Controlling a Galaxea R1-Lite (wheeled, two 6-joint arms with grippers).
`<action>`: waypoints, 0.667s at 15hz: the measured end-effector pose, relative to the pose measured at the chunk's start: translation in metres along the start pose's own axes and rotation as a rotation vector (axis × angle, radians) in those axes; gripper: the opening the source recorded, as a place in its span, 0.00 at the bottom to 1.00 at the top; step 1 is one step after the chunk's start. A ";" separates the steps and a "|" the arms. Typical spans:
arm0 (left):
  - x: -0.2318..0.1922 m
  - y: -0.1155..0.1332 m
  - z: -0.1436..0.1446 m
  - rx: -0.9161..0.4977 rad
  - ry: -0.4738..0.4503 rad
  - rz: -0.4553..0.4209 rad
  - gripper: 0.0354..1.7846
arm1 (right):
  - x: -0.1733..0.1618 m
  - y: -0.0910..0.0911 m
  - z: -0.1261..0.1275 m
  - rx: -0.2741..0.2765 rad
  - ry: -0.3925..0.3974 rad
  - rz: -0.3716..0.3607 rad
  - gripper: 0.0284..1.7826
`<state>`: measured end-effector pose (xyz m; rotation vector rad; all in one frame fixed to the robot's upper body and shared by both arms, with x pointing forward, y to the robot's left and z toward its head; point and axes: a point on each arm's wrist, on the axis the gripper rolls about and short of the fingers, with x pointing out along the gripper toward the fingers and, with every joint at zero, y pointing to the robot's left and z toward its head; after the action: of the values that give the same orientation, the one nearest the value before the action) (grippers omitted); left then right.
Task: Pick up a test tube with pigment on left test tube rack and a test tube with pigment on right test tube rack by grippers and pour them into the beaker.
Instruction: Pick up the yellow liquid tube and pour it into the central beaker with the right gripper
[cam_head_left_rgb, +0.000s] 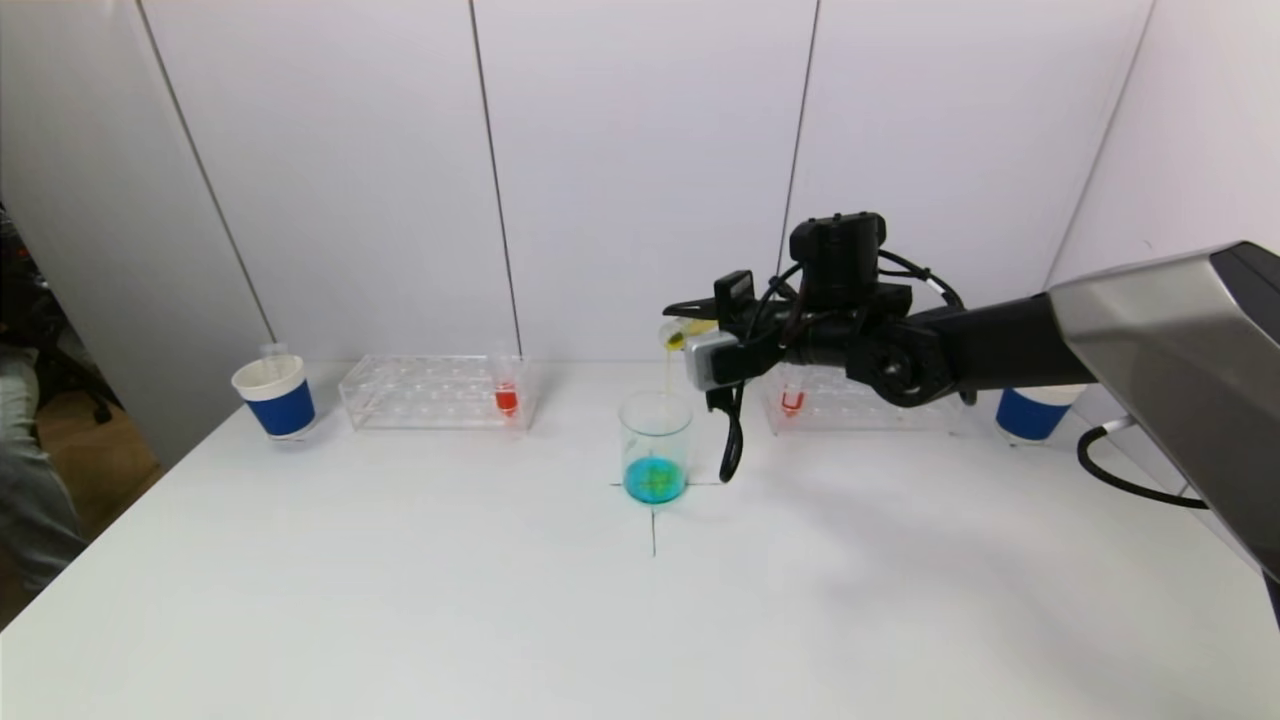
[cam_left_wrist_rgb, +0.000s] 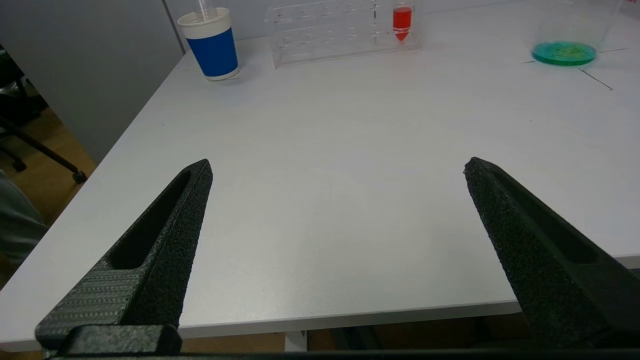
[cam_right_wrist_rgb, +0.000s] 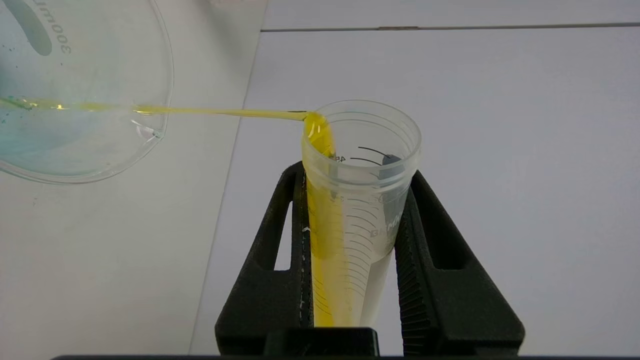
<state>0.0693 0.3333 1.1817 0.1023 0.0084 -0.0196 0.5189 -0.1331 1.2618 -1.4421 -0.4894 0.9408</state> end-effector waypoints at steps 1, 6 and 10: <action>0.000 0.000 0.000 0.000 0.000 0.000 0.99 | 0.000 0.000 0.000 0.000 0.001 0.002 0.28; 0.000 0.000 0.000 0.000 0.000 0.000 0.99 | 0.000 -0.001 0.001 -0.027 0.004 0.001 0.28; 0.000 0.000 0.000 0.000 0.000 0.000 0.99 | -0.001 -0.003 0.001 -0.072 0.005 -0.002 0.28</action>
<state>0.0693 0.3333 1.1817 0.1023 0.0084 -0.0196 0.5182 -0.1326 1.2653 -1.5081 -0.5254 0.9261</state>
